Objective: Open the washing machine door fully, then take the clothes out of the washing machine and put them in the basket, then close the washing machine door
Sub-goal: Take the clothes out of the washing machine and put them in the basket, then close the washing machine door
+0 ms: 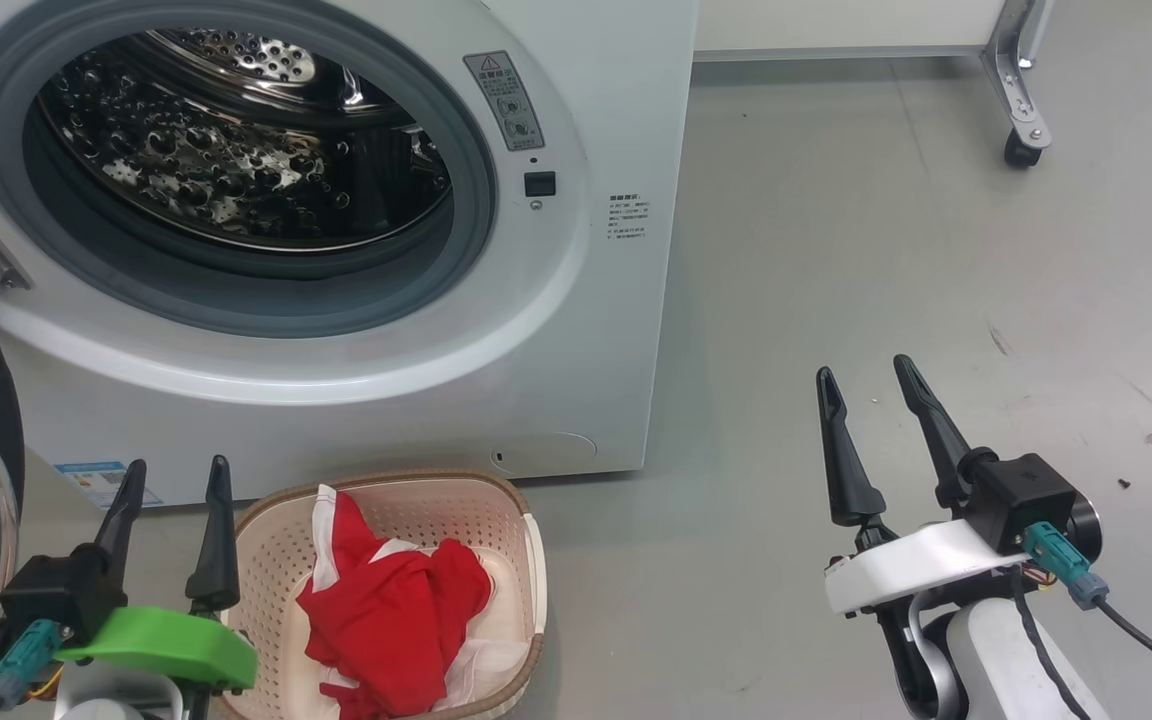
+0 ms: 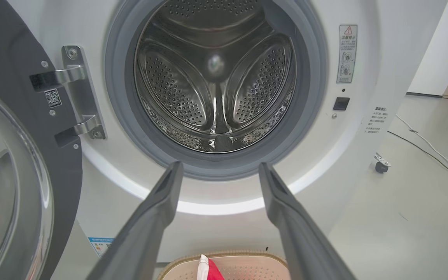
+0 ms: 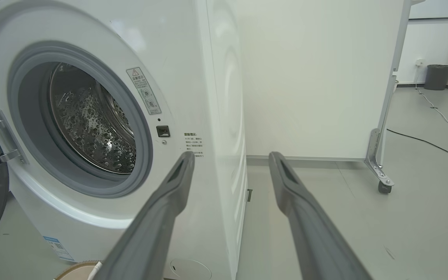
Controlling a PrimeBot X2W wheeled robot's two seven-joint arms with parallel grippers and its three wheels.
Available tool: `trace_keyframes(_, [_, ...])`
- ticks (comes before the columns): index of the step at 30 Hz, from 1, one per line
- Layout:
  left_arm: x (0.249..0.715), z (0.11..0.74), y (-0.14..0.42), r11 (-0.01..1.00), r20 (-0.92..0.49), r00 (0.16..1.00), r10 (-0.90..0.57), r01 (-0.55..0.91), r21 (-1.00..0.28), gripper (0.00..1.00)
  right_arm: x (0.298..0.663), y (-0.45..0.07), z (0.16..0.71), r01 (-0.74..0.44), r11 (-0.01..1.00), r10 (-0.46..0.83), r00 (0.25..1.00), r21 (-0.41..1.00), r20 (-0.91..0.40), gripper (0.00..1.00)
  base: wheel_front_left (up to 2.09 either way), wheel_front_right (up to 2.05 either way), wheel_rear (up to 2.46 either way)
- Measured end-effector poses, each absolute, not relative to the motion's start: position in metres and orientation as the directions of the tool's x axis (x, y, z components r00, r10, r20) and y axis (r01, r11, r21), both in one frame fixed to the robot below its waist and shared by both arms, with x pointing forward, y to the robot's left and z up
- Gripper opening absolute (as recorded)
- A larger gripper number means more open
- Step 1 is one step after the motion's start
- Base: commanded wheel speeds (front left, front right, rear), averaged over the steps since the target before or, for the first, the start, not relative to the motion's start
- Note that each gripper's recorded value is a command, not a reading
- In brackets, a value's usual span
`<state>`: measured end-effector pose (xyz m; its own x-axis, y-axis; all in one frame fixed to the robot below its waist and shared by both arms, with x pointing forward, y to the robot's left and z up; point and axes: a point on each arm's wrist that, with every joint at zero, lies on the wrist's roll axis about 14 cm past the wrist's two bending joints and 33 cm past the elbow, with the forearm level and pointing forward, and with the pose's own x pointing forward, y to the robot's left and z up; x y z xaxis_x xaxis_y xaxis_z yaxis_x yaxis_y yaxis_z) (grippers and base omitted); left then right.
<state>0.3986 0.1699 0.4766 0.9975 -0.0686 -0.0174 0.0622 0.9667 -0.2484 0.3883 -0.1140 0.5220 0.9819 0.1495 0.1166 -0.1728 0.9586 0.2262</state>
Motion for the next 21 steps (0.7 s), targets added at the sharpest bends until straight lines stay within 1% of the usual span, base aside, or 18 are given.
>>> trace_keyframes(21, [0.386,0.481,0.169,0.964,0.001,0.999,-0.055,0.053,-0.260,1.00,0.389,-0.119,0.524,-0.163,0.962,0.138,0.983,0.218,0.122,1.00,0.00,0.00,0.00])
